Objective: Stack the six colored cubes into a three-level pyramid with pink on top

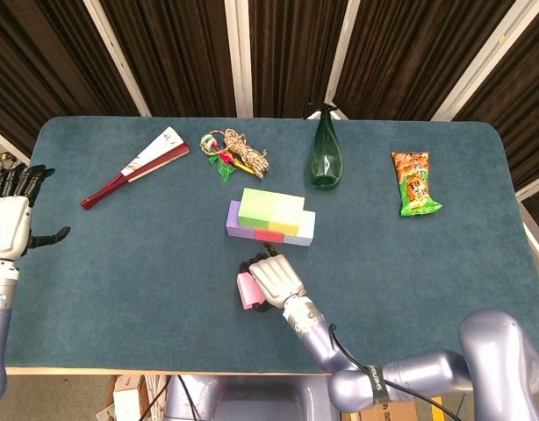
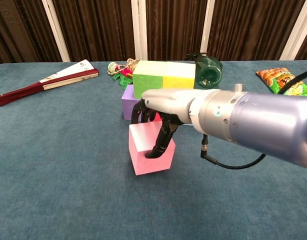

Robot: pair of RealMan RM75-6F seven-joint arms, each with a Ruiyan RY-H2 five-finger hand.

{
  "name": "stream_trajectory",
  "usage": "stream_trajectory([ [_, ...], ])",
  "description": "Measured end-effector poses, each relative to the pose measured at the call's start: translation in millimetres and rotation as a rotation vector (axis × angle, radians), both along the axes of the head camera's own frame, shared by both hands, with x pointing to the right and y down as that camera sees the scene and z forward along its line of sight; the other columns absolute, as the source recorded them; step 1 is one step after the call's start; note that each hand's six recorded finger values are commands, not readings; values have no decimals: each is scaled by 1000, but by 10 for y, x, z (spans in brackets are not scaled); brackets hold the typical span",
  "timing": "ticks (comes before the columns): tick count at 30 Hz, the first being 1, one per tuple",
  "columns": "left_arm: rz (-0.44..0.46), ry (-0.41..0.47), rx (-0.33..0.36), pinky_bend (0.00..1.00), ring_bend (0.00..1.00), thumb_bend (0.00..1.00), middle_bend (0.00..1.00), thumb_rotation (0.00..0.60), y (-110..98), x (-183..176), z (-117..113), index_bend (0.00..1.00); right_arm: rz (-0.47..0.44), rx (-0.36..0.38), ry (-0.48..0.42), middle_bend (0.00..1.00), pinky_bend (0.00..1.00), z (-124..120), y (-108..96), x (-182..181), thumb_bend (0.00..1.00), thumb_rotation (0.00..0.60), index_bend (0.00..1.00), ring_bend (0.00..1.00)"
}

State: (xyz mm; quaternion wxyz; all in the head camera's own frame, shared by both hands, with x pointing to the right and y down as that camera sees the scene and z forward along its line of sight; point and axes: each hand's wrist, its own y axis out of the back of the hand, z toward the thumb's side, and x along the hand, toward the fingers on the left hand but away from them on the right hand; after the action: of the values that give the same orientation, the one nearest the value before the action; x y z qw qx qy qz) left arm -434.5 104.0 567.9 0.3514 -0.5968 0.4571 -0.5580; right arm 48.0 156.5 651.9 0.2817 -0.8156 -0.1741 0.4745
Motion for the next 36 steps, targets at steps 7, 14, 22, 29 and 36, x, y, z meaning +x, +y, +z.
stream_trajectory([
  [7,12,9,3,0,0,204,89,600,-5,13,-34,159,35,46,55,406,11,-203,-173,290,249,600,473,230],
  [14,16,13,12,0,0,203,89,600,-9,39,-82,157,116,83,130,406,11,-385,-443,796,249,600,478,229],
  [22,11,9,1,0,0,203,89,600,0,52,-62,157,205,100,186,406,11,-551,-660,1336,249,600,480,229],
  [29,21,6,0,0,0,203,89,600,-32,85,-57,156,260,119,191,406,11,-631,-834,1409,250,600,480,230],
  [36,35,-20,-9,0,0,204,89,600,-40,85,-63,154,291,159,221,407,11,-700,-1166,1317,249,600,480,230],
])
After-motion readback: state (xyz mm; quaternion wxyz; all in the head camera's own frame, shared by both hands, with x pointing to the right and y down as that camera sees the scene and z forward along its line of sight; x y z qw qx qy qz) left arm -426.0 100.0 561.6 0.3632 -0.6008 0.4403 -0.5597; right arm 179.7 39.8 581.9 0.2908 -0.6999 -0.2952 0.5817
